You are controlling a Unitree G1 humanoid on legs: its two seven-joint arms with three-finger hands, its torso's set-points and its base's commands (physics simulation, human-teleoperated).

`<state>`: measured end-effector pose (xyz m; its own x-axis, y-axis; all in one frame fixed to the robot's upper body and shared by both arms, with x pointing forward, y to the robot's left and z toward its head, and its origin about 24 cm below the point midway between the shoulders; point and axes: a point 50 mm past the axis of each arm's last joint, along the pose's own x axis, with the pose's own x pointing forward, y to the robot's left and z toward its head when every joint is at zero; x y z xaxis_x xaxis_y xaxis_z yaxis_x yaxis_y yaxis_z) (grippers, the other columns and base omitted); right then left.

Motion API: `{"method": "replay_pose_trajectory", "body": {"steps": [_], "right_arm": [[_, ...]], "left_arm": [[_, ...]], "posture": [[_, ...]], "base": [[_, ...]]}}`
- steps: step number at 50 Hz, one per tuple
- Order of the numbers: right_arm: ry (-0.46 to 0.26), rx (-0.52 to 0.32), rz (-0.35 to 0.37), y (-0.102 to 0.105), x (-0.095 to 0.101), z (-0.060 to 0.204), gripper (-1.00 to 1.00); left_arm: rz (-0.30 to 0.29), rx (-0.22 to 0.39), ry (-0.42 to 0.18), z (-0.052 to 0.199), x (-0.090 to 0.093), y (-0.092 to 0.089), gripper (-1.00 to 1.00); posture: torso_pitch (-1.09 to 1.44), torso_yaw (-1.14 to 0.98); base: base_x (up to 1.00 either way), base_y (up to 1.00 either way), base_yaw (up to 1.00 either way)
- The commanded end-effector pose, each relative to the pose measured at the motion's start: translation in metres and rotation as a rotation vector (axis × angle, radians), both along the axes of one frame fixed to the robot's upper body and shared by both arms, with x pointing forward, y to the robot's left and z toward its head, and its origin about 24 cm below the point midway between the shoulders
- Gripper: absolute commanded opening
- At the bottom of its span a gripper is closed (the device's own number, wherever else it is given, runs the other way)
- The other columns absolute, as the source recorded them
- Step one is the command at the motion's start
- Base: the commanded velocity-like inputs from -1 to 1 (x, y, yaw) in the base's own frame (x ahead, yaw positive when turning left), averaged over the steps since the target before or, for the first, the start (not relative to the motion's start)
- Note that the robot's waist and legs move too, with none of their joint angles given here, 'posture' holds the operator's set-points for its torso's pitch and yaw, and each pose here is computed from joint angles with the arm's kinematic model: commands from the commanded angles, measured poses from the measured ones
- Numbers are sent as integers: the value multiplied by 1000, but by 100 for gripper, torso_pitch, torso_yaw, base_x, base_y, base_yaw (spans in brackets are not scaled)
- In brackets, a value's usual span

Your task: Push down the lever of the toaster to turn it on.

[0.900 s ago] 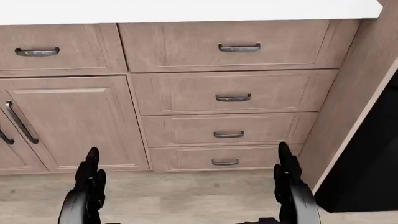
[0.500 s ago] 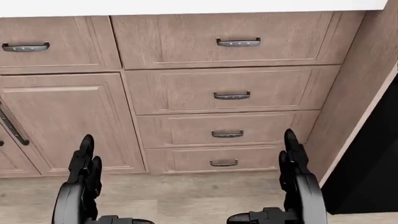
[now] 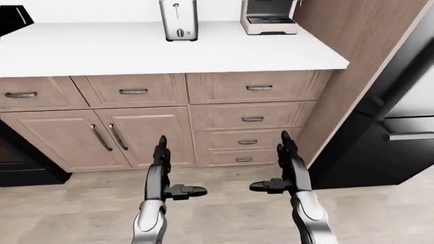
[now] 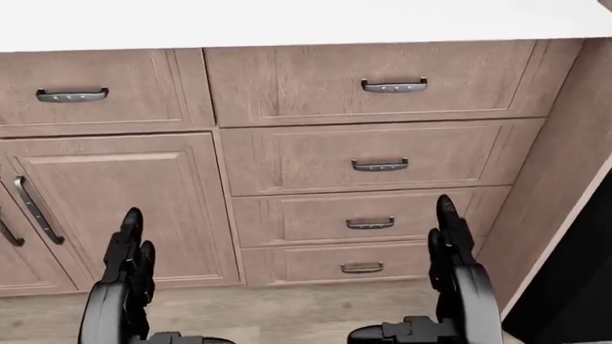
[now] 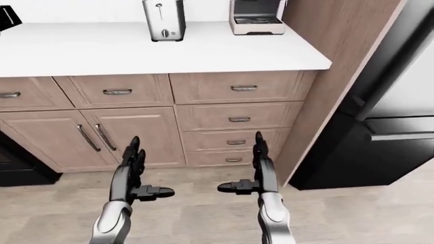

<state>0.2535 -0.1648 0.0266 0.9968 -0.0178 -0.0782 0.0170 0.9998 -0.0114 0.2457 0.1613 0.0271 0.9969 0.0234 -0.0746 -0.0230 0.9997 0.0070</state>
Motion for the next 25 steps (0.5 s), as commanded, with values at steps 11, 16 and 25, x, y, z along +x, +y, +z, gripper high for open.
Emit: {"method": "replay_pose_trajectory", "body": {"steps": [11,16,25], "right_arm": [[-77,-10,-3,-2,4,14,100],[-77,-10,-3,-2,4,14,100],[-78,-11,-1,-1,4,15,100]], "left_arm": [[-15,5,-84,16,4,-3,100],[-16,4,-84,14,4,-3,100],[-15,6,-84,16,4,-3,100]], "posture": [[0,0],[0,0],[0,0]], "base": [[0,27,0],[0,27,0],[0,27,0]]}}
